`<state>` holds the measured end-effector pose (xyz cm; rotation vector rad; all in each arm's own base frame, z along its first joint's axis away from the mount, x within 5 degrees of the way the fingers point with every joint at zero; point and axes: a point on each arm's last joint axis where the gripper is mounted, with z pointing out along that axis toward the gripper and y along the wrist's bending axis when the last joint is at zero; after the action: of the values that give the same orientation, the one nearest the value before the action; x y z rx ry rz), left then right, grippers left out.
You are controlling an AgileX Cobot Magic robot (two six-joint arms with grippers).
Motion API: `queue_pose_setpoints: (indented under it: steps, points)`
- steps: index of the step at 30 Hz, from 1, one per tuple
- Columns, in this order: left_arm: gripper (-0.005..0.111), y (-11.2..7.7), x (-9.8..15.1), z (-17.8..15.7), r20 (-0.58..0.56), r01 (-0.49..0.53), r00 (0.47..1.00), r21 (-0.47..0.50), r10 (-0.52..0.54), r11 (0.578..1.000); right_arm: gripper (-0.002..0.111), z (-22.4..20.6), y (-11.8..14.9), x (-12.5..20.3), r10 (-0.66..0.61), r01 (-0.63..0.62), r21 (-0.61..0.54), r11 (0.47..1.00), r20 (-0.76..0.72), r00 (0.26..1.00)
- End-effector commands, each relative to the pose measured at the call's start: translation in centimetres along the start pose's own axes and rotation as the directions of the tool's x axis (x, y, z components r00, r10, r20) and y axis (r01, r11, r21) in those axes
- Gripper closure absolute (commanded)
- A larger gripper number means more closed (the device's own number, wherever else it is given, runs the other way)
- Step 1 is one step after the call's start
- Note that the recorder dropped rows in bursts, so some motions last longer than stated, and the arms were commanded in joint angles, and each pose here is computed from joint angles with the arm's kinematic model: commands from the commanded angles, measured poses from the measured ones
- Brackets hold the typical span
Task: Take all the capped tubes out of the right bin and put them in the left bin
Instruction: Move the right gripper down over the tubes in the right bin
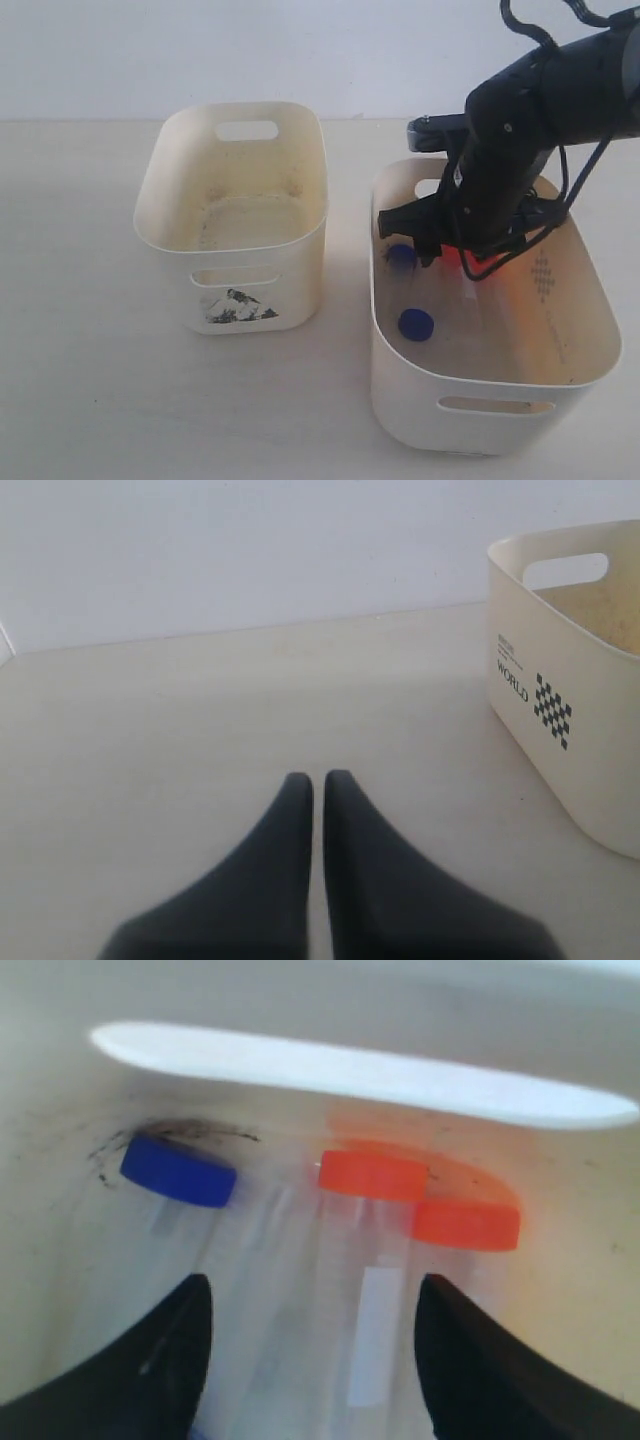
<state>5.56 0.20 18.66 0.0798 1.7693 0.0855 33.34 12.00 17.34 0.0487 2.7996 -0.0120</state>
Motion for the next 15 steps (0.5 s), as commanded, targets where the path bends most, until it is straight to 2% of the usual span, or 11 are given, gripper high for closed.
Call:
queue_pose_setpoints:
  steps: [1, 9, 15]
  points:
    - [0.102, 0.0, -0.3, 0.0, 0.02, 0.018, 1.0, 0.001, -0.018, 1.0, 0.05, -0.3, 0.2, 0.3, 0.06, -0.061, -0.022, 0.998, -0.046, 0.997]
    - [0.102, 0.0, -0.3, 0.0, 0.02, 0.018, 1.0, 0.001, -0.018, 1.0, 0.05, -2.3, 0.0, 0.5, 0.06, -0.062, -0.036, 0.997, -0.05, 0.997]
    - [0.102, 0.0, -0.3, 0.0, 0.02, 0.018, 1.0, 0.001, -0.018, 1.0, 0.05, -2.7, 0.2, 1.3, 0.106, -0.114, -0.048, 0.992, -0.138, 0.985]
